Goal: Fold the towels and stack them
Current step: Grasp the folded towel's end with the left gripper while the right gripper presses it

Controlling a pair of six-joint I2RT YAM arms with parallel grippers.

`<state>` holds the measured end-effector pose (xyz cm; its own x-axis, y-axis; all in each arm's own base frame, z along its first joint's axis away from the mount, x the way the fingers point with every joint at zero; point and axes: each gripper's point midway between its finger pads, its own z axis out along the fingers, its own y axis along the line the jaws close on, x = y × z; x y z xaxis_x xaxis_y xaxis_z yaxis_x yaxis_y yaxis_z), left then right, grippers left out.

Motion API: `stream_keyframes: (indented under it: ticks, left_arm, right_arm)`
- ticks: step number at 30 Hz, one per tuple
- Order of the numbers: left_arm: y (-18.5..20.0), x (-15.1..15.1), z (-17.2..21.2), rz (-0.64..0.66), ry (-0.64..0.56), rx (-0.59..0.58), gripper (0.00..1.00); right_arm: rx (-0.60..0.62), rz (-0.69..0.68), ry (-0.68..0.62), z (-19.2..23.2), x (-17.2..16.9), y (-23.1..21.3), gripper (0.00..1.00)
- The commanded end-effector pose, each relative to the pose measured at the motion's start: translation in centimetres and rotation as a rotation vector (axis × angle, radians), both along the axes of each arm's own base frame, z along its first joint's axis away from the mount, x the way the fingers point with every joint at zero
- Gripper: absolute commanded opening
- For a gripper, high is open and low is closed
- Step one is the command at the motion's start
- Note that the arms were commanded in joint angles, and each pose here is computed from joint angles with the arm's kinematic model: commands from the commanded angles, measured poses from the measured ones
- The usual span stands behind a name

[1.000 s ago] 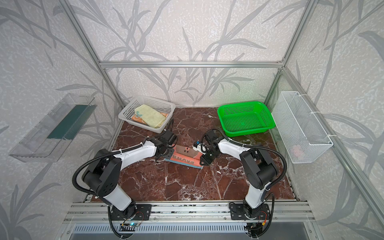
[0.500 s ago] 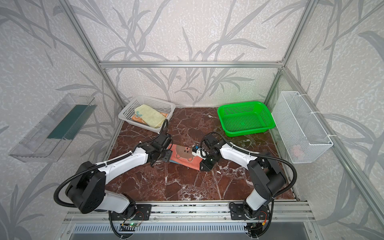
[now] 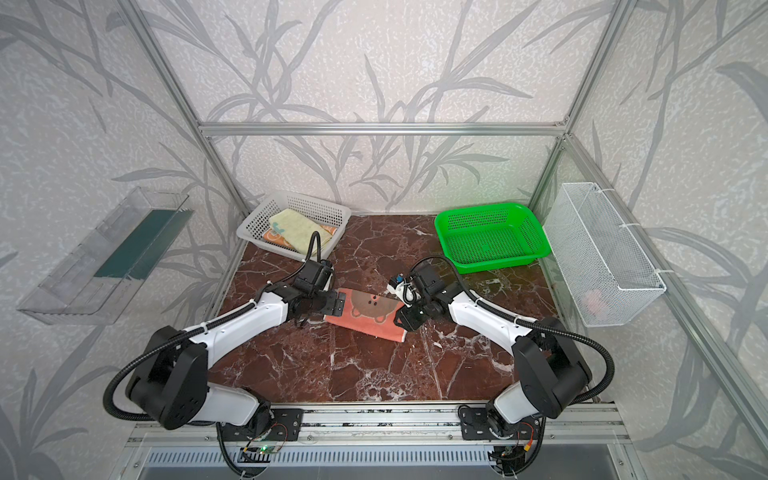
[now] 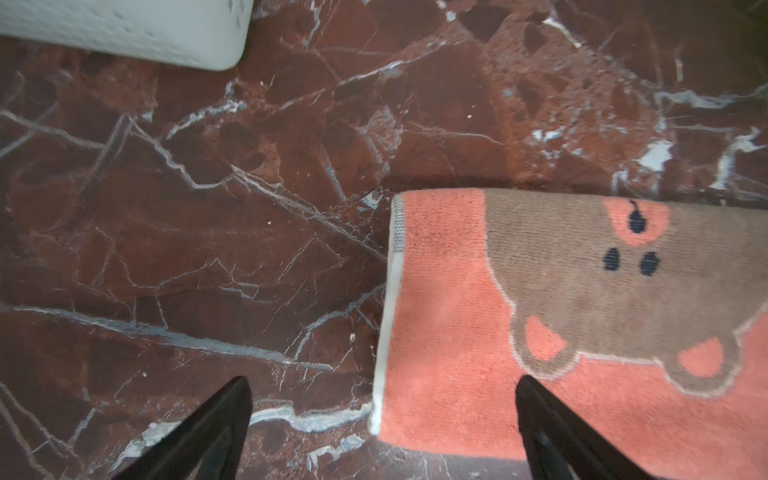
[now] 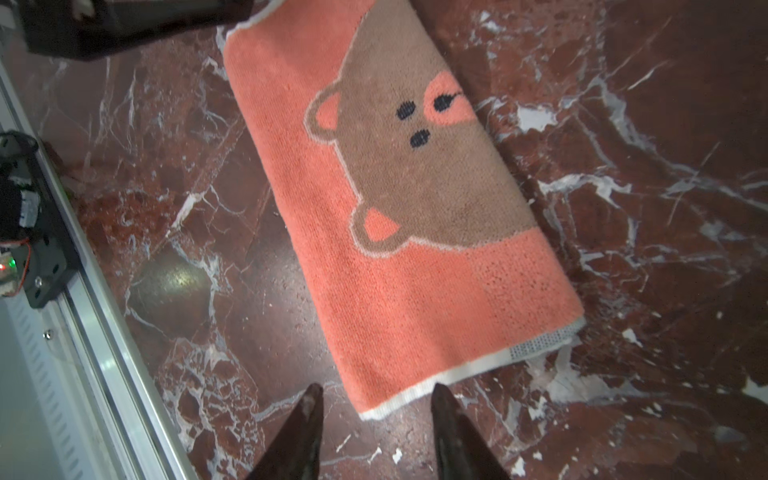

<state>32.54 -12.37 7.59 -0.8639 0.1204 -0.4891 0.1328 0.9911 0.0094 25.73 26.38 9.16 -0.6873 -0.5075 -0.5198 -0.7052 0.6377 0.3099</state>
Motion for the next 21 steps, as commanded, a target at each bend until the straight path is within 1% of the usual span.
stream_keyframes:
  ticks: [1,4,8,9,12,15,21]
  left_arm:
    - [-0.7,0.9,-0.3,0.017,0.059,-0.067,0.99]
    - [-0.3,1.5,-1.4,0.043,0.096,-0.062,0.99]
    - [0.1,1.9,-2.6,0.071,0.129,-0.083,0.99]
    - [0.0,2.0,-2.9,0.073,0.133,-0.097,0.99]
    - [-0.6,1.8,-3.6,0.064,0.164,-0.137,0.98]
    - [-1.4,1.3,-4.4,0.049,0.203,-0.175,0.95]
    - [-1.9,0.4,-6.3,0.058,0.263,-0.209,0.85]
  right_arm:
    - [0.047,-0.084,0.029,-1.0,1.1,1.4,0.43]
    - [0.037,-0.110,0.053,-2.4,1.7,2.0,0.43]
    - [0.021,-0.123,0.075,-3.9,2.1,3.0,0.43]
    - [-0.006,-0.133,0.102,-5.3,2.1,2.9,0.43]
    - [-0.059,-0.177,0.128,-6.9,2.4,2.2,0.43]
    - [-0.090,-0.199,0.151,-7.9,2.4,1.9,0.43]
    - [-0.107,-0.216,0.163,-8.7,2.4,1.6,0.43]
